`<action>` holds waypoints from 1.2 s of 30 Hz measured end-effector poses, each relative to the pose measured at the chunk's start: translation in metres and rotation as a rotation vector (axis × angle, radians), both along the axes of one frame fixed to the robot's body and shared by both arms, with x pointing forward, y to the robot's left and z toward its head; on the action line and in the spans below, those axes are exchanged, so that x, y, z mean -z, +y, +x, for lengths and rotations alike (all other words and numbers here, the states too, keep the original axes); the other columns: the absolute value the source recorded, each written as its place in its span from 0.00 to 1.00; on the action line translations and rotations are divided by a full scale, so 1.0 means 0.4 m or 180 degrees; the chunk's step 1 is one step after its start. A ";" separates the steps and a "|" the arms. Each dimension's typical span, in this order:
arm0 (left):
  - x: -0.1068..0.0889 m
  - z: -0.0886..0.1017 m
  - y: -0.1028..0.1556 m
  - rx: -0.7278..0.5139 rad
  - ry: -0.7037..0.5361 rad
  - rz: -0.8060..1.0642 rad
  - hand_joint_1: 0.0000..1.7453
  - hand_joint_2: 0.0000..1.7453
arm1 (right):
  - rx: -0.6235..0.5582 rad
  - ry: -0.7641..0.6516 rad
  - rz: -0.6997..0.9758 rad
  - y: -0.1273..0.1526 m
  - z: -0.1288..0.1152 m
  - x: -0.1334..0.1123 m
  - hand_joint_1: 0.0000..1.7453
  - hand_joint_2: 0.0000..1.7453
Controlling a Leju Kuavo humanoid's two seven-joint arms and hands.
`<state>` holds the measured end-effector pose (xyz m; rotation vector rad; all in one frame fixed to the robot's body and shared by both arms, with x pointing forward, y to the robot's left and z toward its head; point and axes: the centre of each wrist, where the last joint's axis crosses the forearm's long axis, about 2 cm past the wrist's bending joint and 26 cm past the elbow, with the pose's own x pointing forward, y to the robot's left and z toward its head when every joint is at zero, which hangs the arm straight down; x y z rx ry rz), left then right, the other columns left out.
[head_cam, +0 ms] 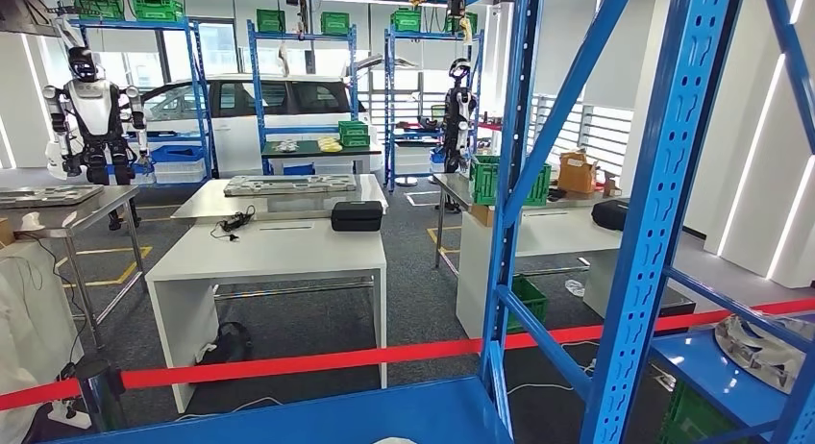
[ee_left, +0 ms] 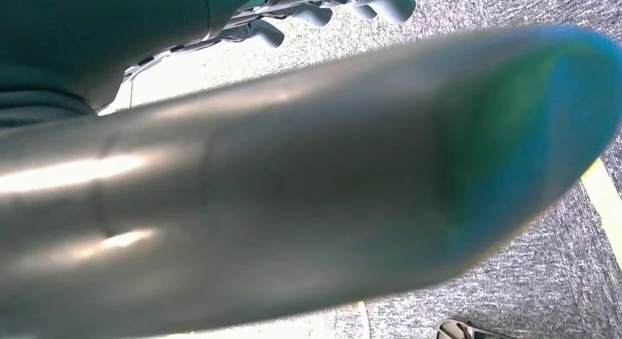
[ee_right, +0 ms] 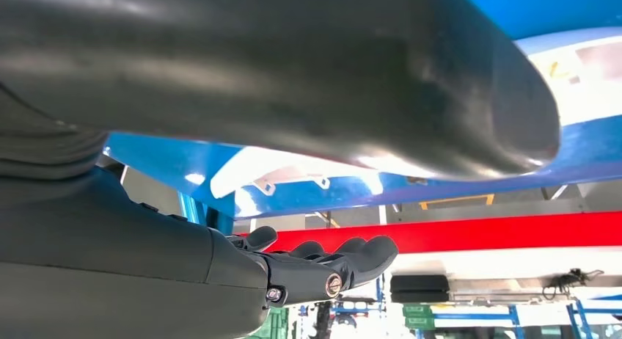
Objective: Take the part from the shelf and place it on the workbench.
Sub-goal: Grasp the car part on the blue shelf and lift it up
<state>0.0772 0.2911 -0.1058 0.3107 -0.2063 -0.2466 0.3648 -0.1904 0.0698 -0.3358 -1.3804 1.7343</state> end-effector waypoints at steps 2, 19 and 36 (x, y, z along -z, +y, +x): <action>0.000 0.000 -0.001 0.0000 -0.0001 -0.0001 0.00 0.00 | 0.0003 0.0014 -0.0008 -0.001 -0.001 0.003 0.00 0.00; 0.000 0.001 -0.004 0.0038 0.0019 -0.0025 0.00 0.00 | 0.0030 0.0114 -0.0087 -0.007 -0.007 0.014 0.00 0.00; 0.000 -0.003 -0.029 0.0042 0.0061 -0.0135 0.00 0.00 | 0.0197 0.0193 -0.0294 -0.038 -0.017 0.037 0.00 1.00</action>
